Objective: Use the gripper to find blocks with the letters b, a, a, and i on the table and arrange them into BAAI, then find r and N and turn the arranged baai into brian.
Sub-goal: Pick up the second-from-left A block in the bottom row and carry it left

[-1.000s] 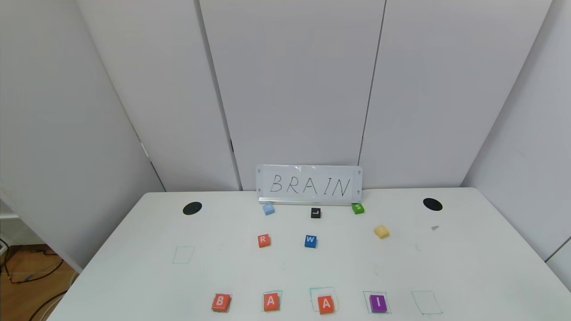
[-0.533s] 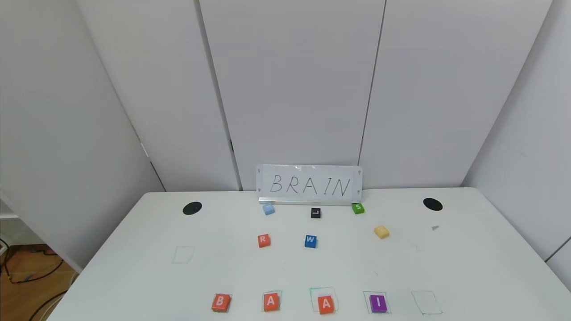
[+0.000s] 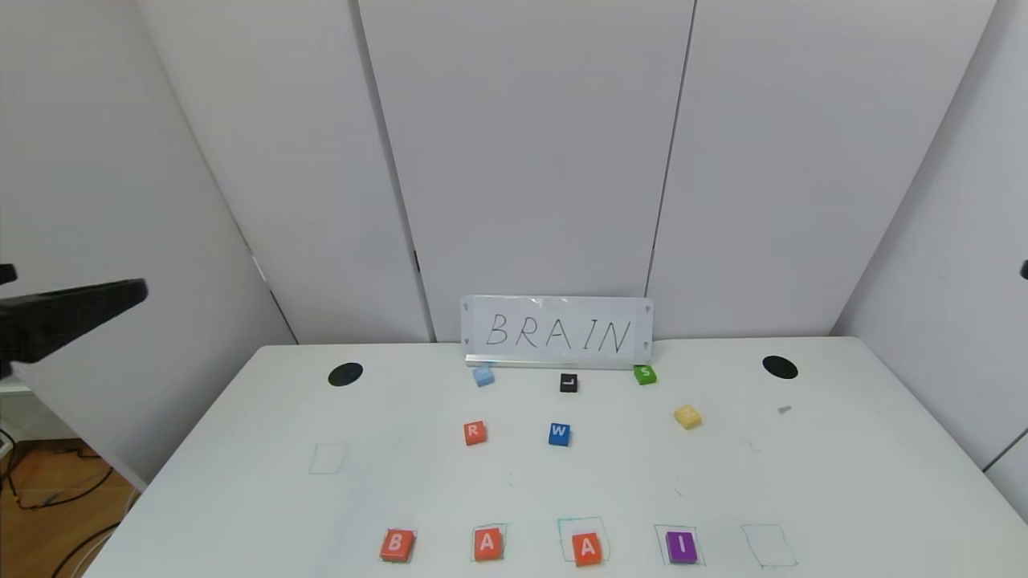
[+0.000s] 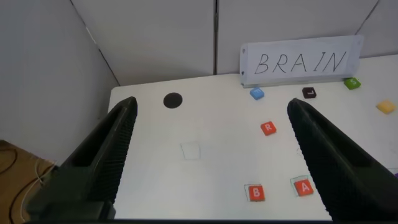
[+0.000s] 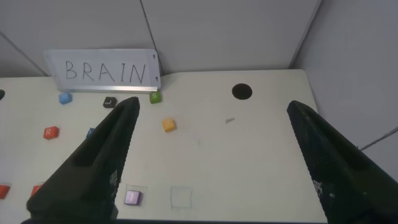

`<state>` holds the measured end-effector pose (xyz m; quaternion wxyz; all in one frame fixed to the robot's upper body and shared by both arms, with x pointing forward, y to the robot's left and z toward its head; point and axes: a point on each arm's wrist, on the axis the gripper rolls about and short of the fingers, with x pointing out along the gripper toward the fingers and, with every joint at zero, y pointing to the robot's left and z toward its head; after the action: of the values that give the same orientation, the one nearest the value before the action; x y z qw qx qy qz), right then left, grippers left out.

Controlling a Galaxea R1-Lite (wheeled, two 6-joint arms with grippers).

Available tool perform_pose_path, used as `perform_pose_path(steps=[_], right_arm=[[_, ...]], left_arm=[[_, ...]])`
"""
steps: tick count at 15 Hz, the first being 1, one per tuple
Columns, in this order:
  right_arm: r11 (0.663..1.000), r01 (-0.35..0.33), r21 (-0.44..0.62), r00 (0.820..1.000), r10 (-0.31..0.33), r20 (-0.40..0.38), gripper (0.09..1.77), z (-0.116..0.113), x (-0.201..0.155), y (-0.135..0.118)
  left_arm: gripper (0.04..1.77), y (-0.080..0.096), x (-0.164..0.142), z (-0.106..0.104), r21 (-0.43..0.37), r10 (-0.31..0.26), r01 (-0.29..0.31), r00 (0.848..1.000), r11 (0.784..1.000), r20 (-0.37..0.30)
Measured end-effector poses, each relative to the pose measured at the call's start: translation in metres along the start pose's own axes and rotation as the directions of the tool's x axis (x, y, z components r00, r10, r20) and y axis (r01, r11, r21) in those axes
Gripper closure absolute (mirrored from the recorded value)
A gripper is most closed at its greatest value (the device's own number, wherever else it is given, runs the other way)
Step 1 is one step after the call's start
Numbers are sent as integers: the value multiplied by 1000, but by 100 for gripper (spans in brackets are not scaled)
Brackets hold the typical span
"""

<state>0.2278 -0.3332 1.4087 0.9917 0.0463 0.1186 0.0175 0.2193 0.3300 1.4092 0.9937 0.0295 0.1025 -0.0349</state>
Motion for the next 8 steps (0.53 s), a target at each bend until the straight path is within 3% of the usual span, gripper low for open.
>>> perform_pose_path(steps=[4, 8], right_arm=[[999, -29, 27, 989, 32, -143, 15, 3, 49, 9], [996, -58, 66, 968, 72, -238, 15, 3, 89, 25]], left_arm=[[9, -2, 57, 7, -4, -37, 37, 993, 999, -108], [9, -6, 100, -9, -13, -64, 62, 972, 998, -226]])
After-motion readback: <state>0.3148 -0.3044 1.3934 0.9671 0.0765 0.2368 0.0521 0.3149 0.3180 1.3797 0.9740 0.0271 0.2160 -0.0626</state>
